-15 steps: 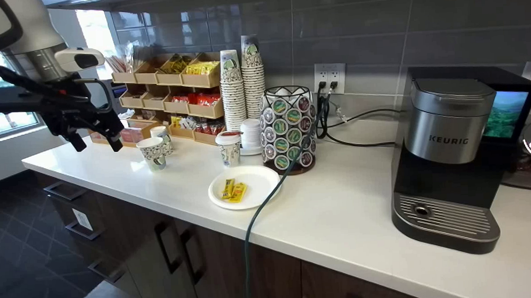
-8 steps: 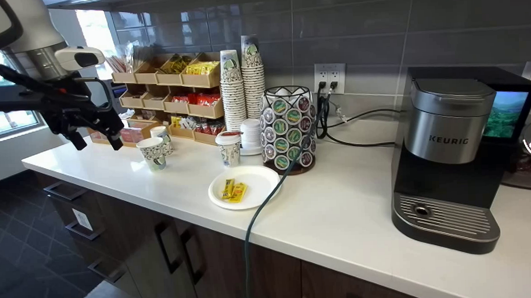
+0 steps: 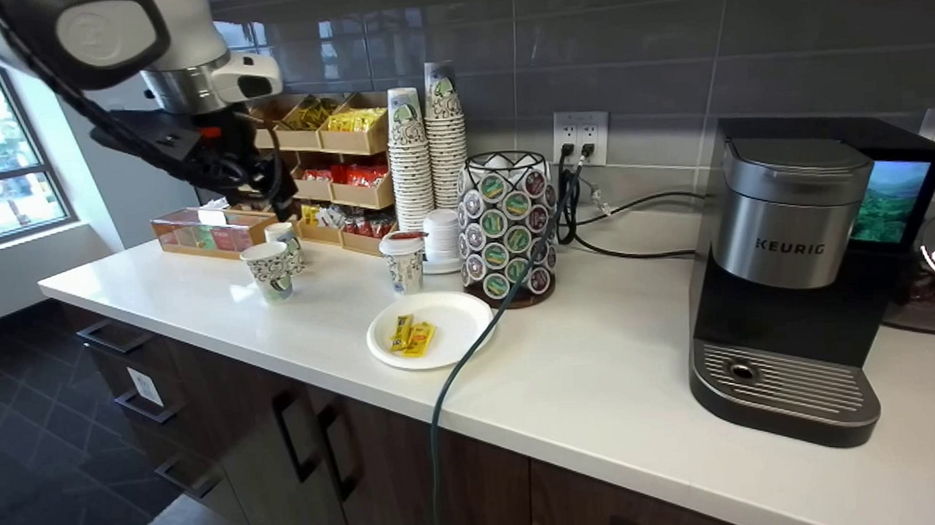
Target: Put the red sachet in the coffee cup at the front of the counter.
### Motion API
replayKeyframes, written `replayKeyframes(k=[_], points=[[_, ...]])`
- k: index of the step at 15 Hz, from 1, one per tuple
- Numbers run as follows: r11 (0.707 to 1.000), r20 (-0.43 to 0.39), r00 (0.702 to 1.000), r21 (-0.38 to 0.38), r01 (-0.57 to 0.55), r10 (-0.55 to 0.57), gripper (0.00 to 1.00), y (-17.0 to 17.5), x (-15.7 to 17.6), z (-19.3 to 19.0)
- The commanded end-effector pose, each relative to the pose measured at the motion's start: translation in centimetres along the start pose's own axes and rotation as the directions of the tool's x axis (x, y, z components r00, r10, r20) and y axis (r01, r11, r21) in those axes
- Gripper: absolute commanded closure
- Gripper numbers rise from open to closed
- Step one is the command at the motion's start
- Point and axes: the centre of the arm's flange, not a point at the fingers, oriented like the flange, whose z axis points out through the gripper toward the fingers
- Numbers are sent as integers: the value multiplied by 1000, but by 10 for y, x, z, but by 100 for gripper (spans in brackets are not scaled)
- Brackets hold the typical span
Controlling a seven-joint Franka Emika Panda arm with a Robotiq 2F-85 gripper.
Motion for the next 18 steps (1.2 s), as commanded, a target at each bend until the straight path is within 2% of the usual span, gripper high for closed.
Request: replayKeyframes(k=[1,4,7,8,11,15,18], points=[[989,-54,990,85,-122,127,0,31,77,39],[975,-121,972,123,-187,202,0,65,108,67],[958,-208,939,148,-247,274,0,86,126,90],[967,-179,953,122,-224,244,0,71,102,66],[961,-191,944,126,-248,269,0,80,116,82],[960,-197,943,128,-248,270,0,80,119,82],[939,-184,927,173,-298,328,0,92,131,99]])
